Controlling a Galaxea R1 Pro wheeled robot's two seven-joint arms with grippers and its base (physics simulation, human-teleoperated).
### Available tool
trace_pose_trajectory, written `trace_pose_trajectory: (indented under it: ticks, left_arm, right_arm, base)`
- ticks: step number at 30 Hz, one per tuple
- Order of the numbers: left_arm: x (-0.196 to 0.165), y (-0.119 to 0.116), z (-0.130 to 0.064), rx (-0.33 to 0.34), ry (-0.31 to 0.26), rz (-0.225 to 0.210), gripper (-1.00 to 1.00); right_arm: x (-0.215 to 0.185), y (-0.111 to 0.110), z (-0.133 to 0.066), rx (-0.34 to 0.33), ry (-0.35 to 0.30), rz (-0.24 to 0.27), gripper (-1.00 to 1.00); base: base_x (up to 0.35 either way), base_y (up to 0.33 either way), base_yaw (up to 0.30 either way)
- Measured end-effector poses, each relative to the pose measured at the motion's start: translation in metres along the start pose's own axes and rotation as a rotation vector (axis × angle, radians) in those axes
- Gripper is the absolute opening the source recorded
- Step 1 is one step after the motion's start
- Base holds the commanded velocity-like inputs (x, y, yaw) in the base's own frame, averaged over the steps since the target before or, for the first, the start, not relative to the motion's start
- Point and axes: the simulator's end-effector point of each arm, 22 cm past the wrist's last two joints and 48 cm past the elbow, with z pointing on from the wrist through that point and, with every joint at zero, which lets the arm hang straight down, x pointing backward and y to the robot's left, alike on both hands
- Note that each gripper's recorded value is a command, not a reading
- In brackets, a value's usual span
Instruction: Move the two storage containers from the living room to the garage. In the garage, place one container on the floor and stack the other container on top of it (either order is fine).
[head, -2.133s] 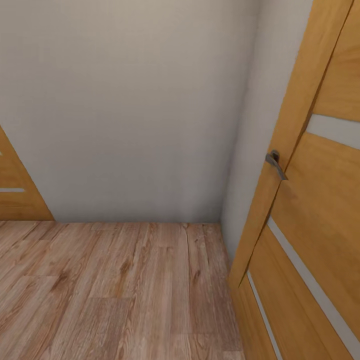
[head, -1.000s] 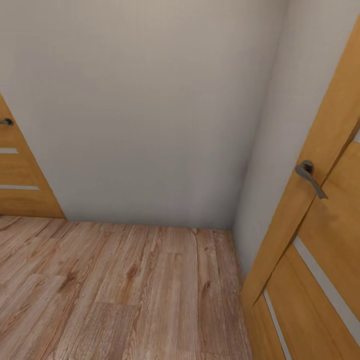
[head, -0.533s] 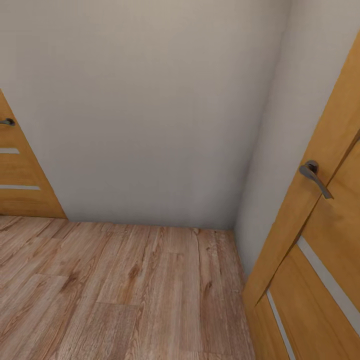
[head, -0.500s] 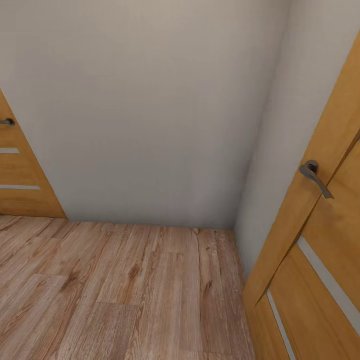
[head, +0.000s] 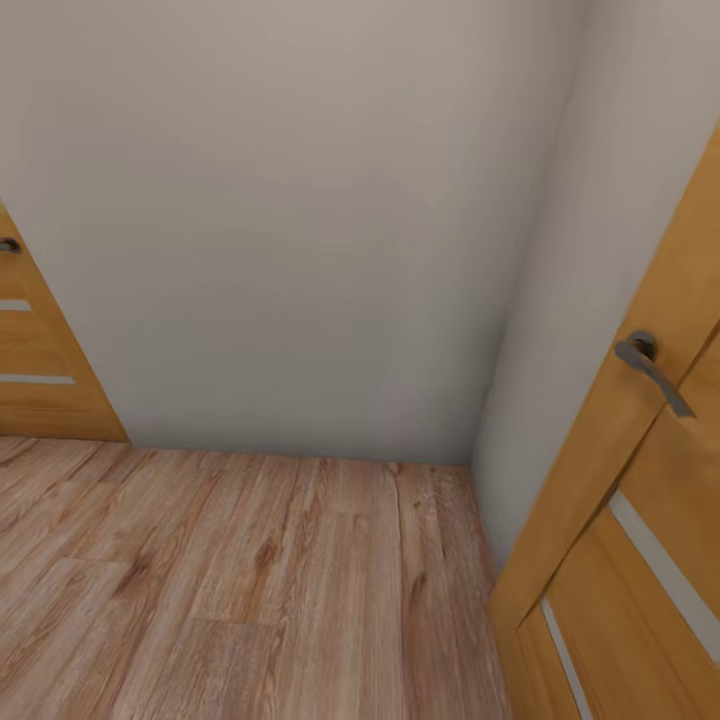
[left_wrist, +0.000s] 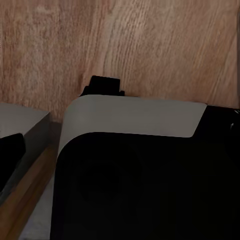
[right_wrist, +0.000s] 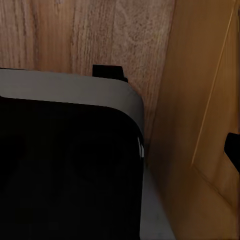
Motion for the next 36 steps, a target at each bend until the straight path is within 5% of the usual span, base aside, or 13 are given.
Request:
trace_pose_trajectory:
  ticks: [14, 27, 36]
  left_arm:
    - [0.0, 0.0001, 0.0, 0.0, 0.0, 0.0, 1.0]
    - [0.0, 0.0, 0.0002, 0.0, 0.0, 0.0, 1.0]
    - [-0.0005, 0.004, 0.0001, -0.005, -0.001, 0.0, 1.0]
  right_arm:
    - [0.0, 0.0, 0.0, 0.0, 0.0, 0.0, 1.0]
    - [-0.0001, 0.0001, 0.0002, 0.0, 0.001, 0.0, 1.0]
    - [0.0, 0.0, 0.0, 0.0, 0.0, 0.001, 1.0]
  base:
    - [0.315, 0.0, 0.068]
    - [0.038, 0.0, 0.261]
    - [0.202, 0.0, 0.041]
